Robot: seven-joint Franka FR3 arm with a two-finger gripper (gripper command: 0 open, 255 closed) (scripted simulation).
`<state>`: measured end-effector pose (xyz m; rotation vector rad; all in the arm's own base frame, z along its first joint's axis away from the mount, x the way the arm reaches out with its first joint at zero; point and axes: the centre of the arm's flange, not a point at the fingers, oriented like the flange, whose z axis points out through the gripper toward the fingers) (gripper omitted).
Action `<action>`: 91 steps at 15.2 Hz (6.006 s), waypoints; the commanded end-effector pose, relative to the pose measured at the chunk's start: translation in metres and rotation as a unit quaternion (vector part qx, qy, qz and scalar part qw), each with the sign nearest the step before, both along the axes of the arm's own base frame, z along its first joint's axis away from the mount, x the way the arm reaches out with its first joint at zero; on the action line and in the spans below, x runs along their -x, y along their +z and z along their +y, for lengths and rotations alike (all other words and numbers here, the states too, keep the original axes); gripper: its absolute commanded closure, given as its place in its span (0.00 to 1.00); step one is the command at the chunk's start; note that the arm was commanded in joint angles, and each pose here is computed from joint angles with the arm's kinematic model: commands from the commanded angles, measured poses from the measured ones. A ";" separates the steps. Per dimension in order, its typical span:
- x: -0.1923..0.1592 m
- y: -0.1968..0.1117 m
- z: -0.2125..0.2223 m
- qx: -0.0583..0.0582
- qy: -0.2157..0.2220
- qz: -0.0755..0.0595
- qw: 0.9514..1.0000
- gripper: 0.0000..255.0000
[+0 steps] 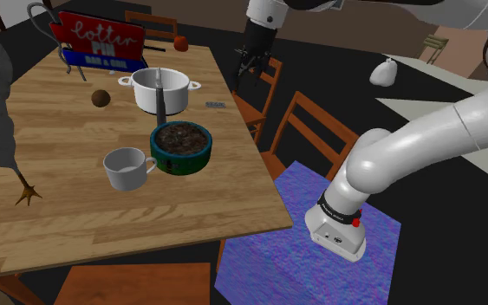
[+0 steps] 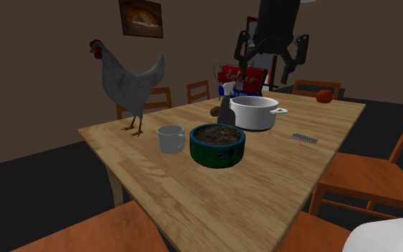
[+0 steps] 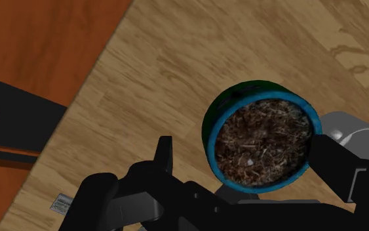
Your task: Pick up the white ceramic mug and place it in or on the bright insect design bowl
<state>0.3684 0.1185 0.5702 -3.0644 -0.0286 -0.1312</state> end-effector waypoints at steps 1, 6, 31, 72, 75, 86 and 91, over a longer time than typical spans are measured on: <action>-0.012 -0.010 0.027 0.004 0.000 0.000 1.000 0.00; -0.035 -0.037 0.085 0.015 -0.001 0.002 1.000 0.00; -0.146 -0.191 0.363 0.068 -0.001 0.012 0.998 0.00; -0.149 -0.147 0.361 0.068 -0.001 0.012 0.998 1.00; -0.149 -0.131 0.361 0.068 -0.001 0.012 0.998 1.00; -0.149 -0.073 0.361 0.068 -0.001 0.012 0.998 1.00; -0.145 -0.058 0.335 0.068 -0.001 0.012 0.998 1.00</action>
